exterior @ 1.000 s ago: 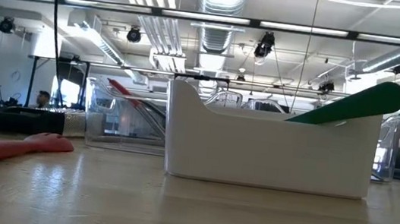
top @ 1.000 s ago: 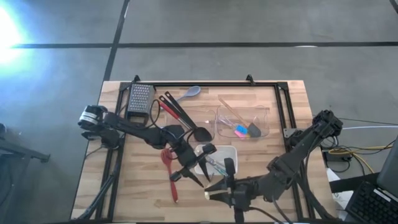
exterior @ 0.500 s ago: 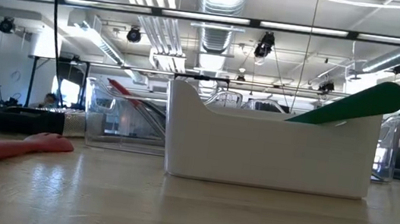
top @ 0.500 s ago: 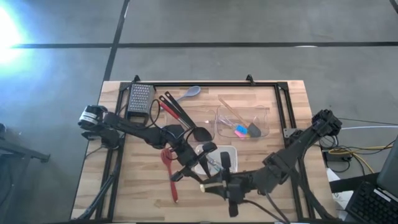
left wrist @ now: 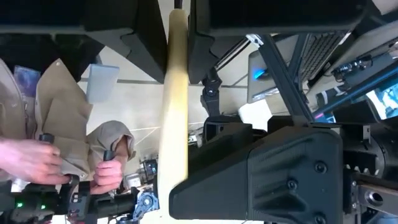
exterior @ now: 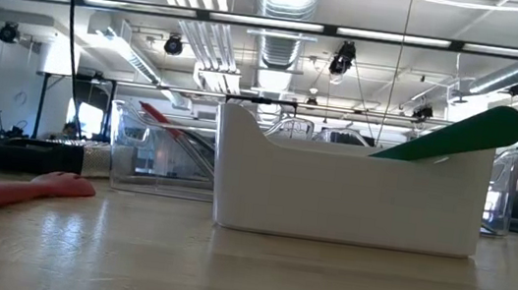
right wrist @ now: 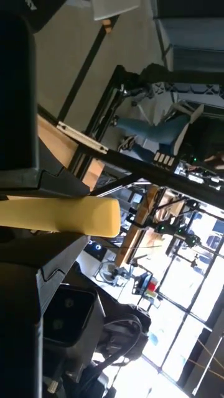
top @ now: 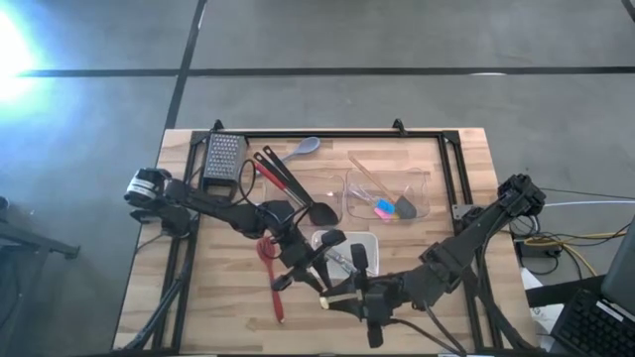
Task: Pick & Place Kitchen Items
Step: Put the white knife into the white bin
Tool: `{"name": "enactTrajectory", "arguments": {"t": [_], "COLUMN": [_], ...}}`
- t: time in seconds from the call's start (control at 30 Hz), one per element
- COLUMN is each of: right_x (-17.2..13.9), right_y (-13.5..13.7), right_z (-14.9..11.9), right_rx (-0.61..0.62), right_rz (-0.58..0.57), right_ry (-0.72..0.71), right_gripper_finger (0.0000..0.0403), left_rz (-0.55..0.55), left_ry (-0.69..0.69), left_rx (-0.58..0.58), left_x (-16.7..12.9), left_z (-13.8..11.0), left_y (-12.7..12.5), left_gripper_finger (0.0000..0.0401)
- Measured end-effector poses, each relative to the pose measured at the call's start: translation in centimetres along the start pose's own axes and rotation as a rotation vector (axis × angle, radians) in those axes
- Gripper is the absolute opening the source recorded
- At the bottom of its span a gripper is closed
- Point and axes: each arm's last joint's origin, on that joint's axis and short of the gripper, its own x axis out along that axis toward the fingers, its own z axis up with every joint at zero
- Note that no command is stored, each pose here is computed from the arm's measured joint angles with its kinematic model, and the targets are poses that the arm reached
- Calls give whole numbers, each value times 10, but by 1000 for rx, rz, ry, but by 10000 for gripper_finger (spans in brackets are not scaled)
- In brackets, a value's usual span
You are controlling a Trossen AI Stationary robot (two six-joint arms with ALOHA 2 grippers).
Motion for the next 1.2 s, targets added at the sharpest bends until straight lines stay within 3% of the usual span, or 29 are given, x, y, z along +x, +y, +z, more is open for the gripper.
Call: {"name": "enactTrajectory", "arguments": {"t": [0.2,0.37,0.57,0.67,0.83,1.0,1.2], "right_x": [0,-6,-31,-47,-71,-83,-88], "right_y": [0,-4,-12,-14,-15,-14,-14], "right_z": [-1,3,13,11,1,-16,-36], "right_rx": [11,120,266,349,501,604,587], "right_rz": [-2,-8,2,22,21,-34,-152], "right_ry": [4,6,48,137,323,494,589], "right_gripper_finger": [60,65,168,197,200,186,170], "left_rz": [-1,7,10,5,67,201,334], "left_ry": [8,13,44,87,249,517,729], "left_rx": [-8,-19,-52,-84,-137,-208,-243], "left_x": [0,0,0,-1,-7,-22,-37], "left_z": [-1,-1,-4,-9,-25,-47,-63], "left_y": [-1,0,0,-1,-1,1,4], "left_gripper_finger": [43,43,43,43,43,43,43]}}
